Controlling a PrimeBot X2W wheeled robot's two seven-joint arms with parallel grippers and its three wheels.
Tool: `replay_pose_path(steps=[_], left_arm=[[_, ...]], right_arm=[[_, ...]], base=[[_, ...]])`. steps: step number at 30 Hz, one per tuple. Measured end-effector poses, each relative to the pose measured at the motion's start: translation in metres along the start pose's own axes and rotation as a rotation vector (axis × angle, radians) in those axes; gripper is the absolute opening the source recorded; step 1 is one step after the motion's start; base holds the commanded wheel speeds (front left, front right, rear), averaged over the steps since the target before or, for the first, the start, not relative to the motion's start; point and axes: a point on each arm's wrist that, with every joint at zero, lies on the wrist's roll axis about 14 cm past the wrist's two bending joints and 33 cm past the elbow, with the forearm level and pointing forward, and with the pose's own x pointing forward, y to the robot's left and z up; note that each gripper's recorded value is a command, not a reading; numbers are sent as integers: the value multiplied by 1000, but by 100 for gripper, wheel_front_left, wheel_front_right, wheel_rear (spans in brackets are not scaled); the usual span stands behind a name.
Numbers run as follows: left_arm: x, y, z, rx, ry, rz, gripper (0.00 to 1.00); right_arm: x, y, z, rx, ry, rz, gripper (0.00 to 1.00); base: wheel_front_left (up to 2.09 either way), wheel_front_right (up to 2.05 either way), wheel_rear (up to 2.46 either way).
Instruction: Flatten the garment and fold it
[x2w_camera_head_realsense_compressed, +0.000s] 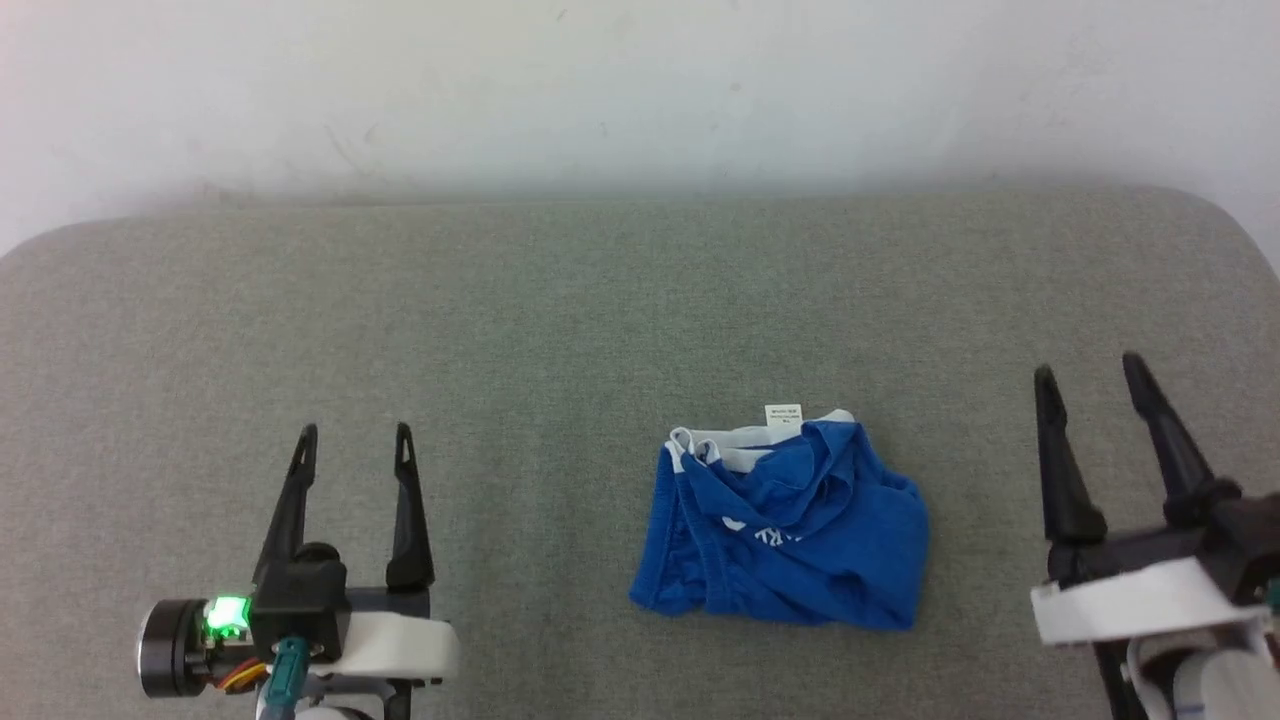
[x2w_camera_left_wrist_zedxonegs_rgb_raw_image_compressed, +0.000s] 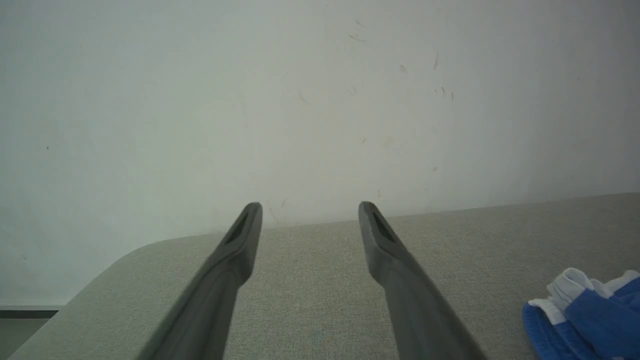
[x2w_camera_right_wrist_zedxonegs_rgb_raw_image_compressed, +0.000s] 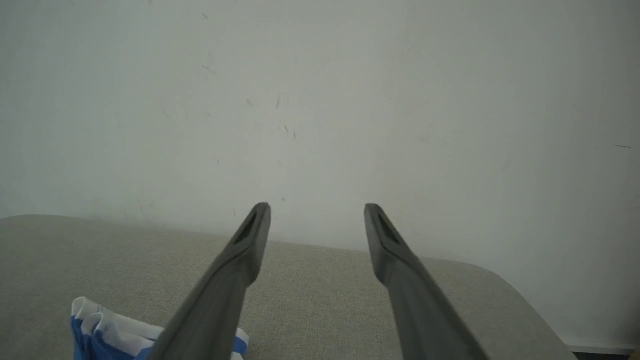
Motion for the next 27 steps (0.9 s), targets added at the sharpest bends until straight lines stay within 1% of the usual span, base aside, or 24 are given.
replay_pose_path(steps=[4,8,14,16,17,18,20,23,27], left_arm=[[-4,0,-2,-2,9,-5,100],[-4,0,0,-4,4,-3,100],[-4,2,3,-5,-4,3,100],[-4,2,3,-6,-6,5,100],[-4,2,3,-6,-6,5,100],[-5,3,3,-6,-6,7,100],[-5,4,4,-7,-7,12,100],[-6,5,4,-11,-6,15,100],[-7,7,1,-12,5,24,100]], right_arm=[[-12,1,-6,7,23,-20,100],[-11,-1,3,-3,-4,-29,100],[20,-6,58,-76,-177,14,100],[33,-9,72,-107,-209,41,100],[33,-9,72,-107,-209,41,100],[41,-9,73,-119,-193,62,100],[55,-3,67,-130,-109,116,100],[68,6,43,-137,92,203,100],[69,13,3,-137,396,306,100]], base=[[0,0,0],[0,0,0],[0,0,0],[0,0,0],[0,0,0],[0,0,0],[0,0,0],[0,0,0],[0,0,0]])
